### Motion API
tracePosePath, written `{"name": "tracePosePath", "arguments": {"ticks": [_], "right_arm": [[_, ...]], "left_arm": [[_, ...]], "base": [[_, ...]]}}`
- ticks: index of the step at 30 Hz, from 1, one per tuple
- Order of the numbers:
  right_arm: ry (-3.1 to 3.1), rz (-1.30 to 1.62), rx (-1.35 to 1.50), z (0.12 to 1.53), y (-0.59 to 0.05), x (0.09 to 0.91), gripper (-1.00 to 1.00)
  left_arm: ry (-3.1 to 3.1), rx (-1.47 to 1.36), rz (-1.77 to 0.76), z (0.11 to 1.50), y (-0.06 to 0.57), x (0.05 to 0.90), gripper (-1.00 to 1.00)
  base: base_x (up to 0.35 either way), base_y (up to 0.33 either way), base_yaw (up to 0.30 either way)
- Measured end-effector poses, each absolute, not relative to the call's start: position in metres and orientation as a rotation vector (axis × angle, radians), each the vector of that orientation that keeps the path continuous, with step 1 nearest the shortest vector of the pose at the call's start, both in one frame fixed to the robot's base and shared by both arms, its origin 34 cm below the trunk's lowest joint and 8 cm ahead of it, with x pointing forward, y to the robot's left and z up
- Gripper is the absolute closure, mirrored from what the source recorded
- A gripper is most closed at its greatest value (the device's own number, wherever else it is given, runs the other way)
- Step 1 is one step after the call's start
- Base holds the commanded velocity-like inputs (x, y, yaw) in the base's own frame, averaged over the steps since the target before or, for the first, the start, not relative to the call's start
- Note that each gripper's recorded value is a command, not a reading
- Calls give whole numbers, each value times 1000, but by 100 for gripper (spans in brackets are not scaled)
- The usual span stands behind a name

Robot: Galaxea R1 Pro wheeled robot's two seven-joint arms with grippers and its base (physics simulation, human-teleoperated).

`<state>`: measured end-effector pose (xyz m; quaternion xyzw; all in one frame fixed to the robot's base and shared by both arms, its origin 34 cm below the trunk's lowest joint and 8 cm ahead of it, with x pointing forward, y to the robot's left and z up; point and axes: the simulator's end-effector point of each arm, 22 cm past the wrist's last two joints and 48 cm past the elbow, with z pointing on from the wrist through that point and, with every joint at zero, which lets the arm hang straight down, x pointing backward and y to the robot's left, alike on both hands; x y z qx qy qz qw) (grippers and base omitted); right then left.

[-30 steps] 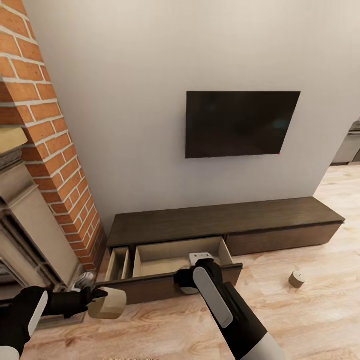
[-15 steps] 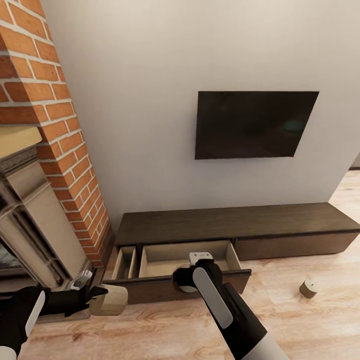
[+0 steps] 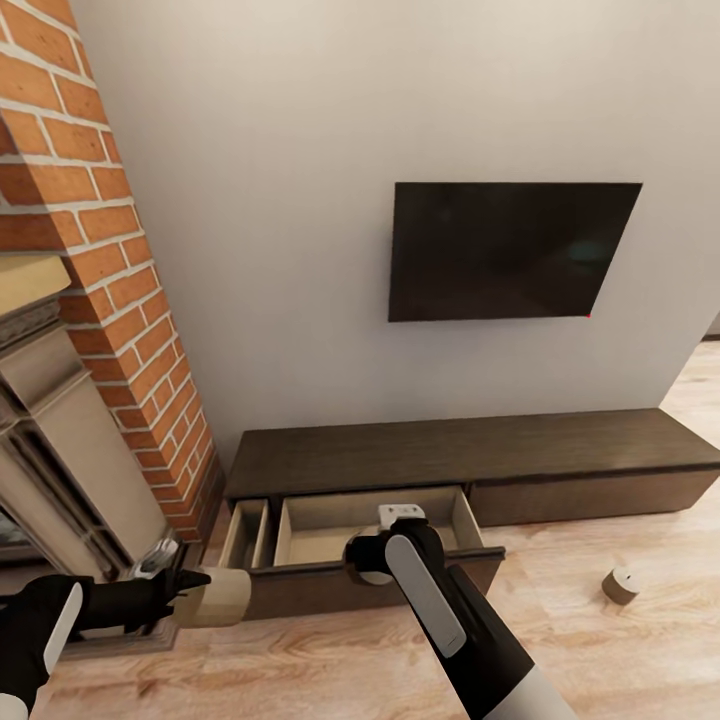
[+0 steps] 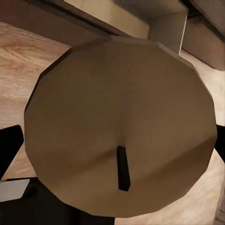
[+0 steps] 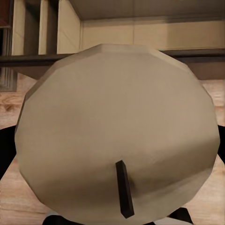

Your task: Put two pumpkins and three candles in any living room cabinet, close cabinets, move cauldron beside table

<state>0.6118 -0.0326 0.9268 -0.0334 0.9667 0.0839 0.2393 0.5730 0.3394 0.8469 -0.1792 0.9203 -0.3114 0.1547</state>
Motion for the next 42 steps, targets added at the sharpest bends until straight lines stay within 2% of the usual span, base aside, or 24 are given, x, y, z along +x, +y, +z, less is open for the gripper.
{"name": "tracePosePath", "arguments": {"ticks": [14, 42], "right_arm": [[2648, 231, -94, 926, -32, 611, 100], [2627, 243, -28, 923, -33, 617, 100]], "left_arm": [[2634, -516, -896, 847, 339, 573, 100], [2635, -514, -895, 847, 338, 573, 100]], "base": [[132, -99, 0], [237, -11, 0]]}}
